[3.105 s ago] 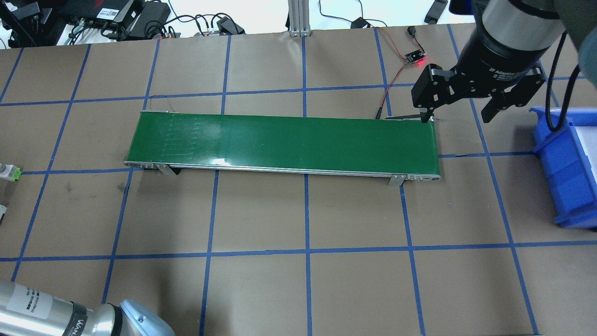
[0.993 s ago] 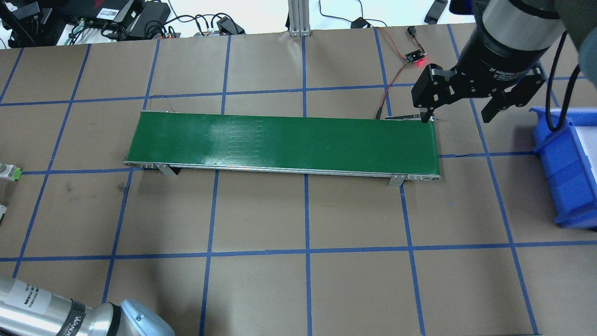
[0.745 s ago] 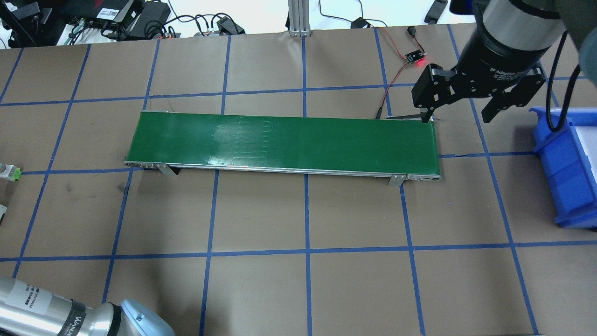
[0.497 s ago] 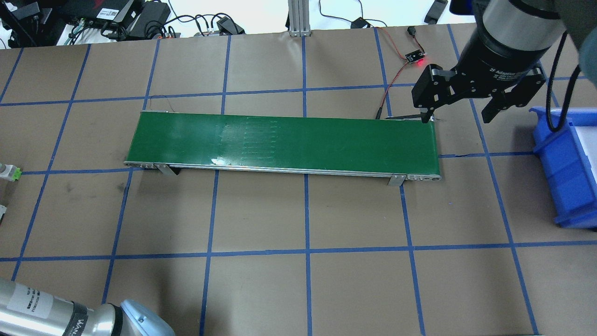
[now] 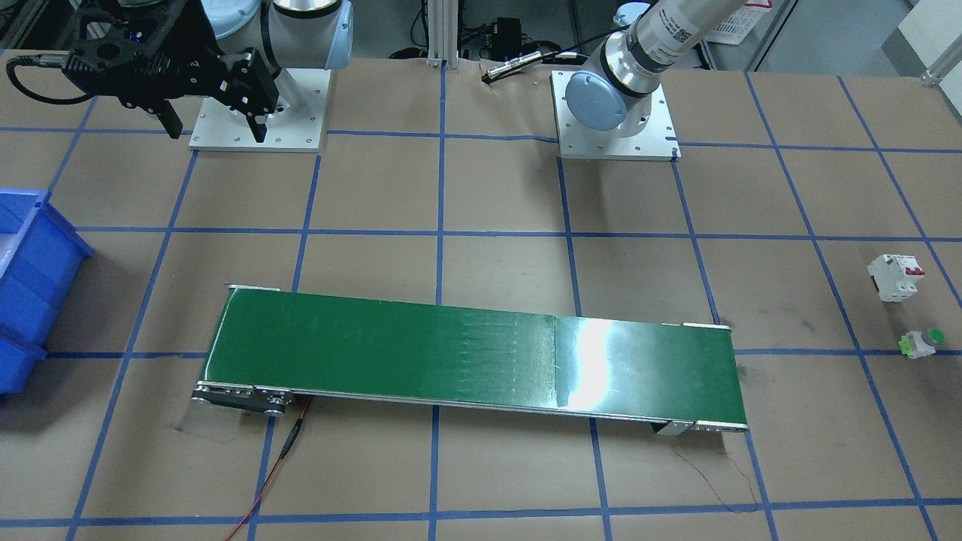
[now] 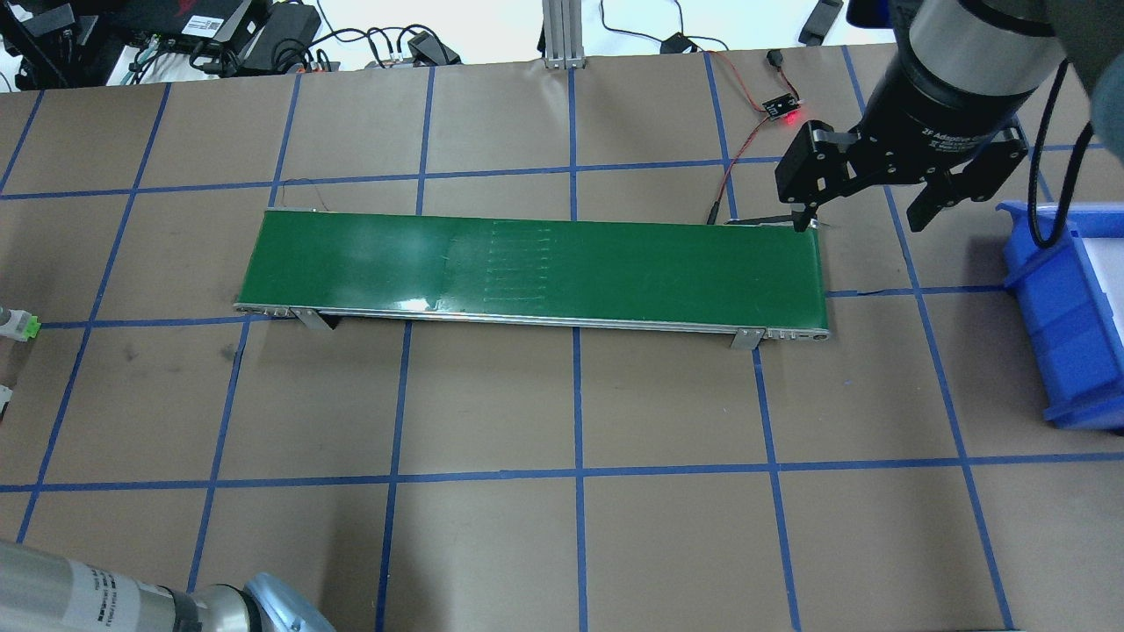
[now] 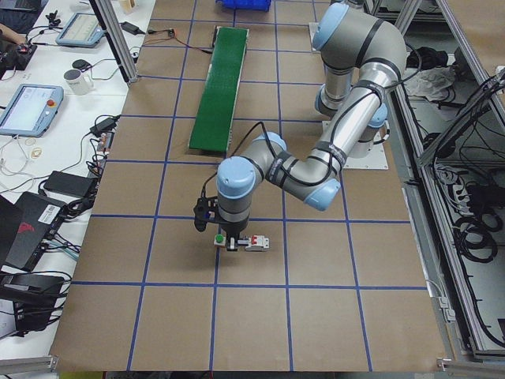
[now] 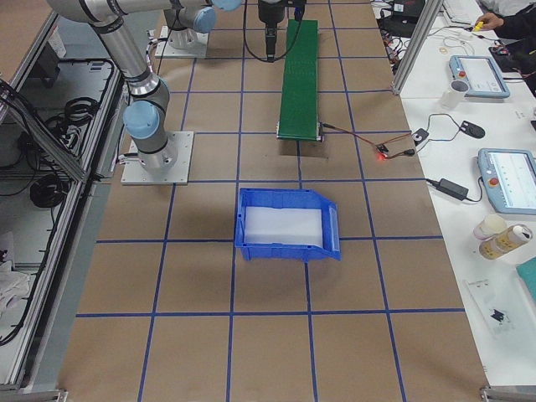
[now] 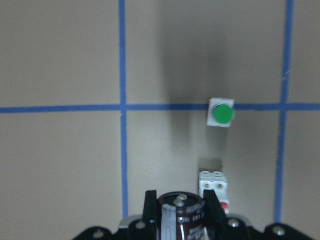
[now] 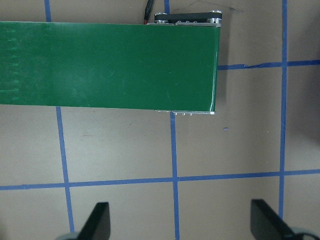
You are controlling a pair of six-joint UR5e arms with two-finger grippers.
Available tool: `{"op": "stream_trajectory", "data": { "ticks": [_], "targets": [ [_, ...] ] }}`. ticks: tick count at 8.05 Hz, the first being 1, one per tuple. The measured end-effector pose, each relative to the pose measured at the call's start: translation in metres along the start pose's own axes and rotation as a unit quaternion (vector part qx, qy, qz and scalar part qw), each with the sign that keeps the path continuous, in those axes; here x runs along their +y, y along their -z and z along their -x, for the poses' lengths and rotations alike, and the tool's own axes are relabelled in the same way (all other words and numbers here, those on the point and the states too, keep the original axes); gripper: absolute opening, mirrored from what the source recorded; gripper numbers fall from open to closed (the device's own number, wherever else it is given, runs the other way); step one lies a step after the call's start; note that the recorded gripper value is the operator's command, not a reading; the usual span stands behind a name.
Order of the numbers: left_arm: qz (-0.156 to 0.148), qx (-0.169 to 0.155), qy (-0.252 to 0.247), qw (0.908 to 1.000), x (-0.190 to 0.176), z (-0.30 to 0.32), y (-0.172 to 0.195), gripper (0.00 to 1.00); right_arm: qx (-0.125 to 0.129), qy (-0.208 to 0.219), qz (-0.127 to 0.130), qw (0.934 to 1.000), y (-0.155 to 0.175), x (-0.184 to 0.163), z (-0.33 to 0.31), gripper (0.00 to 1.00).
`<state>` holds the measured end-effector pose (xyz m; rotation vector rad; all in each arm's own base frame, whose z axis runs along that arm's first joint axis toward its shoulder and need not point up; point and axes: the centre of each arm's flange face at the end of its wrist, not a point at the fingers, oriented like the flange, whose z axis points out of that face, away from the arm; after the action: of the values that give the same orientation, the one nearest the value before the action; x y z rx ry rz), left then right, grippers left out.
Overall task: Move capacitor from left to right
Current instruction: 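Lift the capacitor and carry it over the conveyor's near end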
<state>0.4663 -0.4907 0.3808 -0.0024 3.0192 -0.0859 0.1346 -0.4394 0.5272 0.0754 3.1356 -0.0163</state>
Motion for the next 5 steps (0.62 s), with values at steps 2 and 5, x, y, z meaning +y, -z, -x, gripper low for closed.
{"op": "stream_trajectory", "data": {
  "ticks": [2, 5],
  "targets": [
    [0.013, -0.008, 0.014, 0.9998, -0.055, -0.110, 0.060, 0.00, 0.000, 0.000, 0.000, 1.0000, 0.000, 0.000, 0.000, 1.00],
    [0.016, 0.001, 0.028, 0.9995, -0.120, -0.303, 0.096, 0.00, 0.000, 0.000, 0.000, 1.0000, 0.000, 0.000, 0.000, 1.00]
  ]
}}
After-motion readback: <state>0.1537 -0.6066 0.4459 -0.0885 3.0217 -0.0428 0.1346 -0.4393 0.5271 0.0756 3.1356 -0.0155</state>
